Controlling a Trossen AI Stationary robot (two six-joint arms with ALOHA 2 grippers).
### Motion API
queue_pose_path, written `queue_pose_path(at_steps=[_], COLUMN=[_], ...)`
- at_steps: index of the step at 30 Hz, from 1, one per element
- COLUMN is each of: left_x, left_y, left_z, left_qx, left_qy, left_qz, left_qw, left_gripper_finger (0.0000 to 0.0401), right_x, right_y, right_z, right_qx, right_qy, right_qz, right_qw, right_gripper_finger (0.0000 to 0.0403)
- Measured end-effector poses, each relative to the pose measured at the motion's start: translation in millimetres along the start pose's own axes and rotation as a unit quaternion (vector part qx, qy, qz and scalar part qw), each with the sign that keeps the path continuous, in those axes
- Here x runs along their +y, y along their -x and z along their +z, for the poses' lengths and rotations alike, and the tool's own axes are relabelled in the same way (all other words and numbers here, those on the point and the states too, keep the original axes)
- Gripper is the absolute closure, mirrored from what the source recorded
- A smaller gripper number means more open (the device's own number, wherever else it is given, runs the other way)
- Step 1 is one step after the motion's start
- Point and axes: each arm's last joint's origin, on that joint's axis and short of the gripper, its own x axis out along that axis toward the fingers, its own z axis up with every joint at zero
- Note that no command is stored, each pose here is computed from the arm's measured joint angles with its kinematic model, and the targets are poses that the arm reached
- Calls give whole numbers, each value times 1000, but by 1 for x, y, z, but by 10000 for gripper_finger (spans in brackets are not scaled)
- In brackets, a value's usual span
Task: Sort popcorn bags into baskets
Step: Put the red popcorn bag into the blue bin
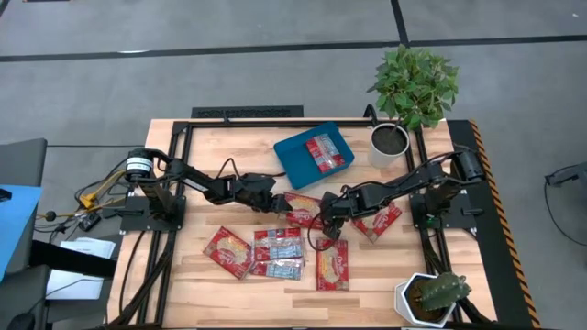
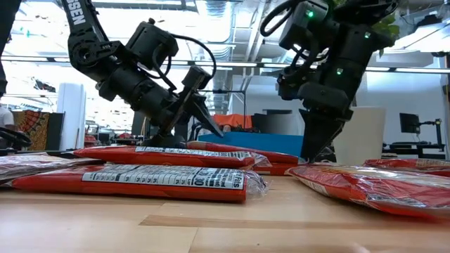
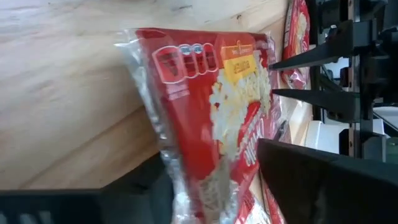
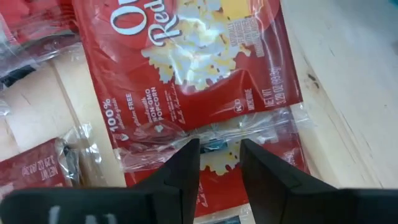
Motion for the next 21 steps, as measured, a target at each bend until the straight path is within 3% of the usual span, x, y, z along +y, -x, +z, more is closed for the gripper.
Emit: queue_pose_path(at_steps=[7, 13, 21], left_x=[0, -3, -31], left_y=[0, 1, 20], left_z=[-1, -3, 0], left_qx=[12, 61, 96], left_qy=[7, 41, 29], left_qz=[-4, -20, -84], left_qw=[1000, 997, 991], left_gripper_finger=[382, 398, 400], right_x=[0, -2, -14], right_y=[2, 22, 57], right_z=[0, 3, 2], right_qx=[-2, -19, -33], right_qy=[-2, -5, -10], right_qz=[1, 12, -2], right_qw=[1000, 1000, 999], right_gripper_finger=[277, 286, 296])
